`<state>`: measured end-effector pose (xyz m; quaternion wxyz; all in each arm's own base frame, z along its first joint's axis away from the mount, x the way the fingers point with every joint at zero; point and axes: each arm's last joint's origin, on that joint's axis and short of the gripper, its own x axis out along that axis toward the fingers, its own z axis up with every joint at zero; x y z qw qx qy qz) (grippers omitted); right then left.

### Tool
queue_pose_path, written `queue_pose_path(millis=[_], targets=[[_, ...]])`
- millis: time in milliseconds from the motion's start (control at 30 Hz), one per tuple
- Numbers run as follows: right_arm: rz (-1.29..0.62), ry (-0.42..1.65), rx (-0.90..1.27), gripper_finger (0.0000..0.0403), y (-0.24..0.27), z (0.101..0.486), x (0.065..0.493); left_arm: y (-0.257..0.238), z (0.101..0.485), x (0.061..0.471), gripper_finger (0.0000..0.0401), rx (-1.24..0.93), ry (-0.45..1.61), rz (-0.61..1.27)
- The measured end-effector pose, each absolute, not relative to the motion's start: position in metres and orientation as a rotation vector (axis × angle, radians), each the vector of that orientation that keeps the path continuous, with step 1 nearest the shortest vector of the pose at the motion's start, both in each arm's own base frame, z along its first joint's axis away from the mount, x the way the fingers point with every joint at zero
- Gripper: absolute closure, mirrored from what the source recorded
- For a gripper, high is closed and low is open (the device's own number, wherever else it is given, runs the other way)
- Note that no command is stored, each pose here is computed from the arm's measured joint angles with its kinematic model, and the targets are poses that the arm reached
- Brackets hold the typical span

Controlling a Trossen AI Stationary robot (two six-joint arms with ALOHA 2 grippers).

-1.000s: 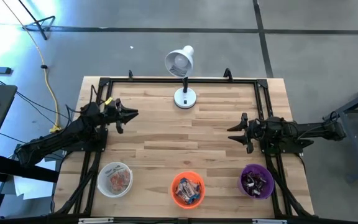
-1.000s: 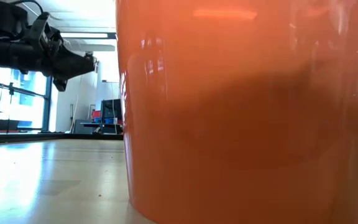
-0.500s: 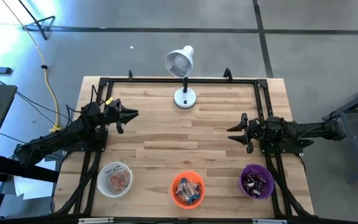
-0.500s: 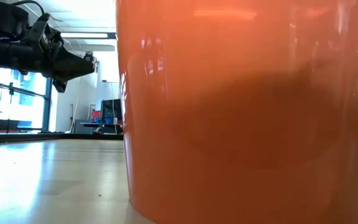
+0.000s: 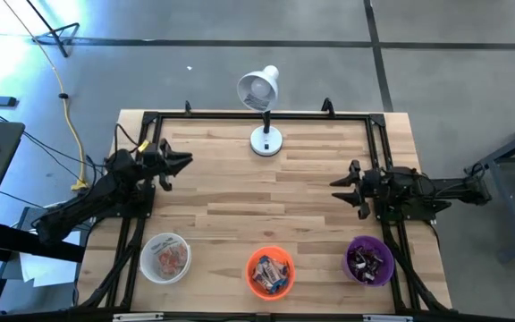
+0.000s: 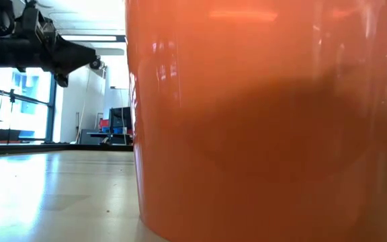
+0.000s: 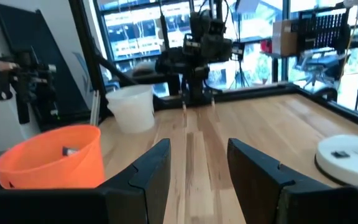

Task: Organize candy in baskets
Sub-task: Return to Home Position

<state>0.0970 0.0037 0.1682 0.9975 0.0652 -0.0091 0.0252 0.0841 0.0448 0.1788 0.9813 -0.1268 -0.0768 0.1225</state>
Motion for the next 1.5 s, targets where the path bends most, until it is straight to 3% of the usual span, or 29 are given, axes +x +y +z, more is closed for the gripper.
queue_pose_path(millis=[1500], targets=[[0.049,-0.020,0.131,0.0249,0.0037,0.1680,0.0975,0.0408,0.1792,0.0863,0.0337,-0.256,-0.153,0.203]])
